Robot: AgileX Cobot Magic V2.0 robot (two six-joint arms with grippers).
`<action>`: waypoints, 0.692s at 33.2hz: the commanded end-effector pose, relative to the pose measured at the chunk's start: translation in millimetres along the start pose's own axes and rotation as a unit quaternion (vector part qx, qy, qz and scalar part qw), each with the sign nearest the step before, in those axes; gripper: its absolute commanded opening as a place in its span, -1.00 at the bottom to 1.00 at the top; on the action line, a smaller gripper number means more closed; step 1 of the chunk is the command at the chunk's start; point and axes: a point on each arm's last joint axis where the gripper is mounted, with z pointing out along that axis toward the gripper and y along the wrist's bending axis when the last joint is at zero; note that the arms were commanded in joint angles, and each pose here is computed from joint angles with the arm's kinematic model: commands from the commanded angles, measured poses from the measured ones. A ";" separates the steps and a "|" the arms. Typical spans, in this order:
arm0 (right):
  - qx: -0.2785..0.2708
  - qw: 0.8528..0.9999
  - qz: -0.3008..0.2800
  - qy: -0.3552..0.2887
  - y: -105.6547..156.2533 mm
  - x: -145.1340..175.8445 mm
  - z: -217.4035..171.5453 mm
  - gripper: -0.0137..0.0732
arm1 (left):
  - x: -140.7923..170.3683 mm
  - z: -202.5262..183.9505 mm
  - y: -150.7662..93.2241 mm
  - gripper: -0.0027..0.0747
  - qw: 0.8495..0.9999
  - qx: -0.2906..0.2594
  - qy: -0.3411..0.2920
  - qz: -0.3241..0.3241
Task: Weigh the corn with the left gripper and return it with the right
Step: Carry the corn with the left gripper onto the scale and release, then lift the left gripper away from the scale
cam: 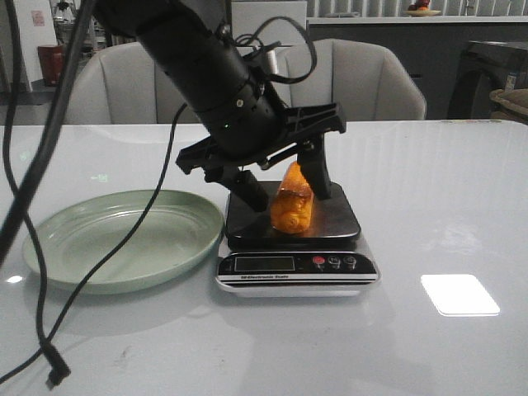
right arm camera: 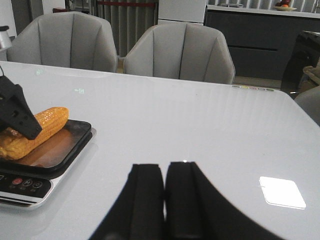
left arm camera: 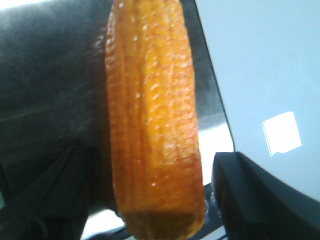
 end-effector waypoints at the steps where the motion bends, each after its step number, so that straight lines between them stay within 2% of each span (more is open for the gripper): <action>1: 0.003 0.999 -0.003 -0.042 -0.2 -4.4 -1.4 -0.28 | -23.0 -39.3 -24.4 0.44 0.998 0.033 -0.056 0.014; 7: 0.003 0.999 -0.003 -0.042 -0.2 -4.4 -1.4 -0.28 | -29.3 -76.2 -29.9 0.44 0.996 0.024 -0.074 0.050; 14: 0.003 0.999 -0.003 -0.042 -0.2 -4.4 -1.4 -0.28 | -28.2 -144.1 -26.6 0.44 0.992 -0.003 -0.093 0.088; 23: 0.003 0.999 -0.003 -0.042 -0.2 -4.4 -1.4 -0.28 | 12.0 -227.2 -23.5 0.44 0.978 -0.026 -0.156 0.134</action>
